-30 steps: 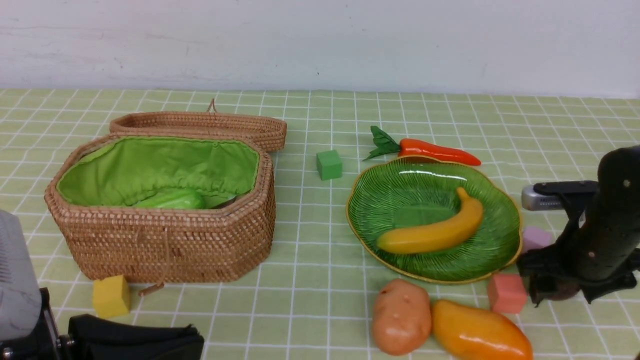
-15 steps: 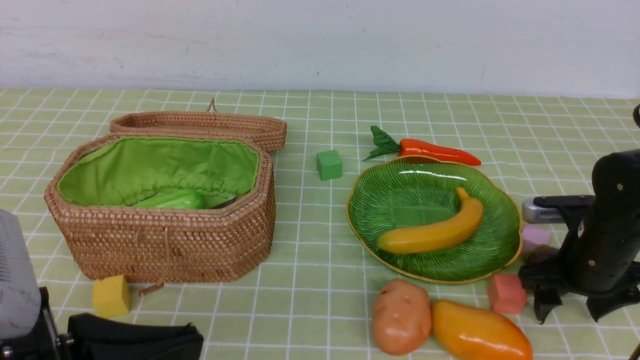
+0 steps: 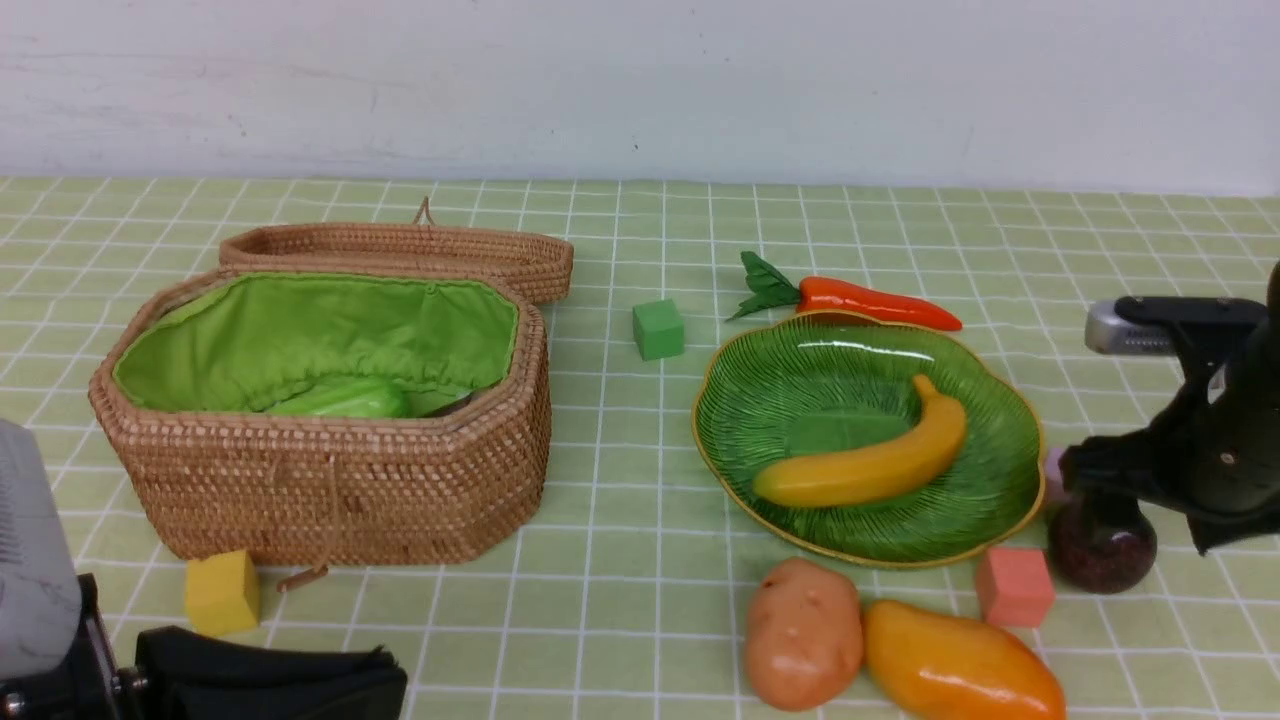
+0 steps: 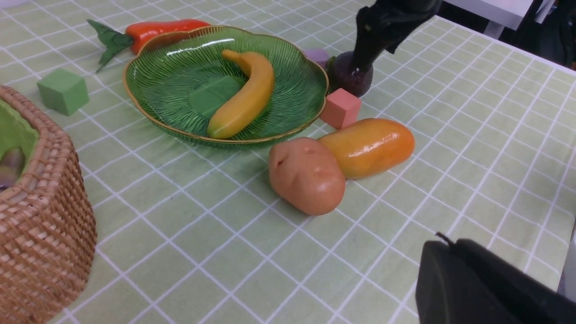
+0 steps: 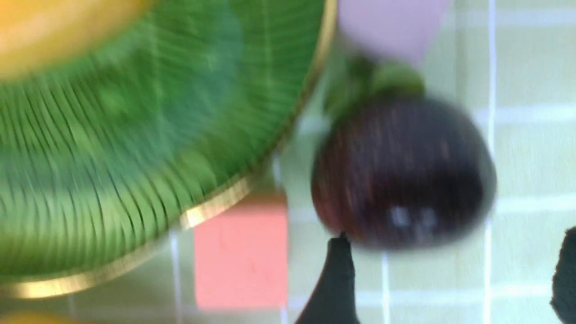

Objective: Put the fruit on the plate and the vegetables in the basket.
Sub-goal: Use the right arm to grab a mangosteen and put it into the right plate

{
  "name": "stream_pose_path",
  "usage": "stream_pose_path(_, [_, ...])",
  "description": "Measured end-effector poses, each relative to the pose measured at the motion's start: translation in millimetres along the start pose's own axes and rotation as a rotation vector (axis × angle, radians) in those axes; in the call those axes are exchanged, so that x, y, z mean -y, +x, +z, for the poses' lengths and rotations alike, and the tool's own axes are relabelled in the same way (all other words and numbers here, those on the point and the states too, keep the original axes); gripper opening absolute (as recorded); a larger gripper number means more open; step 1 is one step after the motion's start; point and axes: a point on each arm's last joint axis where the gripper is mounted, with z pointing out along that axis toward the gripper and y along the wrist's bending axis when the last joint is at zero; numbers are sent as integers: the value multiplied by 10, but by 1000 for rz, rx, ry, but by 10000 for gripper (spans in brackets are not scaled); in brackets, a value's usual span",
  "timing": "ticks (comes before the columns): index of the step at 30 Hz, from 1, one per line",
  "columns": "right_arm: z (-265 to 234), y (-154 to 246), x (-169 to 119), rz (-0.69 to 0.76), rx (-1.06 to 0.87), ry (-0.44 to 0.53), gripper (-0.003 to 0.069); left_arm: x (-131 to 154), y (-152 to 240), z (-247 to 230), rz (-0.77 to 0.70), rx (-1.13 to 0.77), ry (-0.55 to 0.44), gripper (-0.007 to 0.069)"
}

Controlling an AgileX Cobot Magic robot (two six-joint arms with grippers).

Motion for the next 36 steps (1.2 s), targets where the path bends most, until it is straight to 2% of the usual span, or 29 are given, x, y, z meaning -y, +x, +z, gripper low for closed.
stream_pose_path(9, [338, -319, -76, 4, -66, 13, 591, 0, 1, 0, 1, -1, 0, -11])
stream_pose_path(18, [556, -305, -41, -12, -151, 54, 591, 4, 2, 0, 1, -3, 4, -11])
stream_pose_path(34, [609, -240, -38, -6, -224, 59, 589, 7, 4, -1, 2, -4, 7, -2])
stream_pose_path(36, [657, -217, -51, -14, -252, 45, 570, 8, 4, -1, 2, -4, 8, -2])
